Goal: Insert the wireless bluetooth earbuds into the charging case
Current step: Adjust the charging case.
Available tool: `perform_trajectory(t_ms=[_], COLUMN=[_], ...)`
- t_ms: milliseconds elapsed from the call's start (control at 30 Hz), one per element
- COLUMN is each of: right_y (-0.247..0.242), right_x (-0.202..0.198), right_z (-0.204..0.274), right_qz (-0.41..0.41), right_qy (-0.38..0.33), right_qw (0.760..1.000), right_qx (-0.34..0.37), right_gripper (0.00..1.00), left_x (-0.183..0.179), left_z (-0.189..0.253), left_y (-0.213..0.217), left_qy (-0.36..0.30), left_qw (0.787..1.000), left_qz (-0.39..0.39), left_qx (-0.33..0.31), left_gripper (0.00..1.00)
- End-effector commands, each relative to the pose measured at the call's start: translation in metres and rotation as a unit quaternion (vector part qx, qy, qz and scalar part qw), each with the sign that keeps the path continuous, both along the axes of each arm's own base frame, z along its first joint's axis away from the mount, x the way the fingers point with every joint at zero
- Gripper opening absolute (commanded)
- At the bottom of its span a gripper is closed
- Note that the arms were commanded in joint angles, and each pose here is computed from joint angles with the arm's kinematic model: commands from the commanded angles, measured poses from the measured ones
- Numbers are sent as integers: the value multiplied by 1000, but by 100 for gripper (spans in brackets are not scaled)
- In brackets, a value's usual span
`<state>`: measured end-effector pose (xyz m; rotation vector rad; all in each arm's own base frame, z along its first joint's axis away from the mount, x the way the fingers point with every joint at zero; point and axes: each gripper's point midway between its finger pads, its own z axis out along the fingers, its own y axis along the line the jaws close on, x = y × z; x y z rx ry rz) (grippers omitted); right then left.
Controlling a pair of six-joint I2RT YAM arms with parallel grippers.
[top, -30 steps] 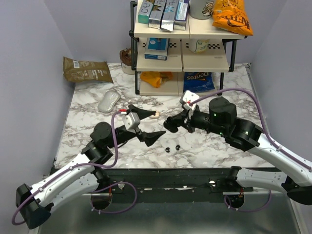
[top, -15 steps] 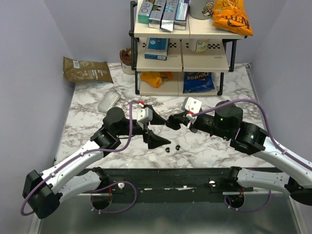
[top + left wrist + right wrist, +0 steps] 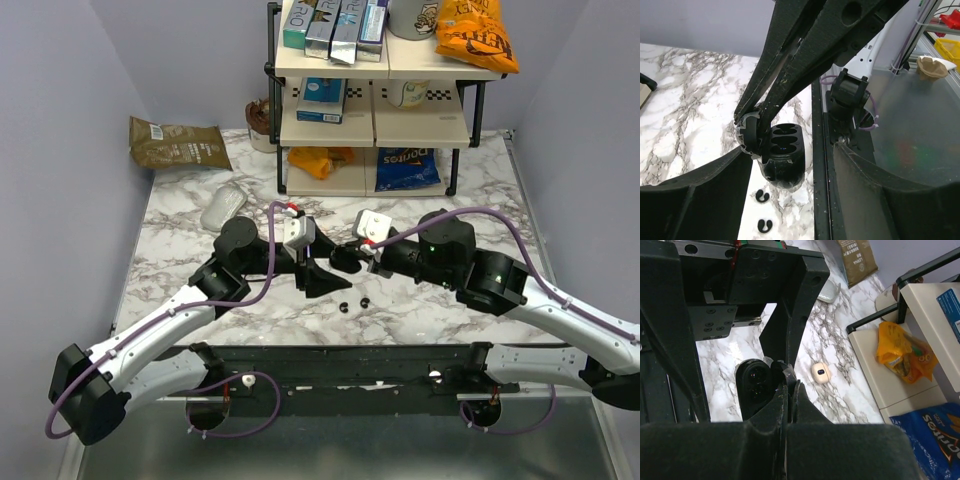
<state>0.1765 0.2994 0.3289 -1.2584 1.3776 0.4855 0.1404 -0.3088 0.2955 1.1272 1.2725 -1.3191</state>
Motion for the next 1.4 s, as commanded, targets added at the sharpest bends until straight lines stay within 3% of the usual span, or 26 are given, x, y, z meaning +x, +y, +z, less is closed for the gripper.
perform_trajectory(t_ms=[0,500,533,667,833,933,967,1100,1233,1267,1367], right_y=[0,-2,-3,-5,-7,-7,-8,-26,-56,-70,-80], right_x=[3,6,6,4,4,3,4,19,37,52,63], right_z=[15,11,13,22,26,26,27,53,68,56,-1], right_qz=[-11,-26,-27,-34,-36,-38,-43,-122,-186,-221,-257], right_qy=[-16,-13,-13,-6,-8,-4,1,20,99,136,210], right_qw=[1000,1000,999,999,998,998,998,985,953,936,918], right_qx=[10,8,11,34,41,43,49,123,218,238,216], right_gripper=[1,1,2,24,27,31,41,64,68,68,66], left_x=[3,6,6,5,4,6,6,9,19,21,30], left_z=[13,2,1,-2,0,2,1,1,-5,-4,-2], left_y=[-1,-2,-2,-3,-1,0,0,2,11,13,27], left_qy=[-18,-19,-18,-10,-11,-14,-12,-8,6,5,-8], left_qw=[1000,1000,1000,1000,1000,999,999,999,995,993,981], left_qz=[4,6,5,3,8,16,18,35,87,101,169], left_qx=[-18,-11,-10,-8,-18,-24,-24,-33,-54,-62,-91], left_gripper=[70,38,32,14,0,0,0,0,0,0,0])
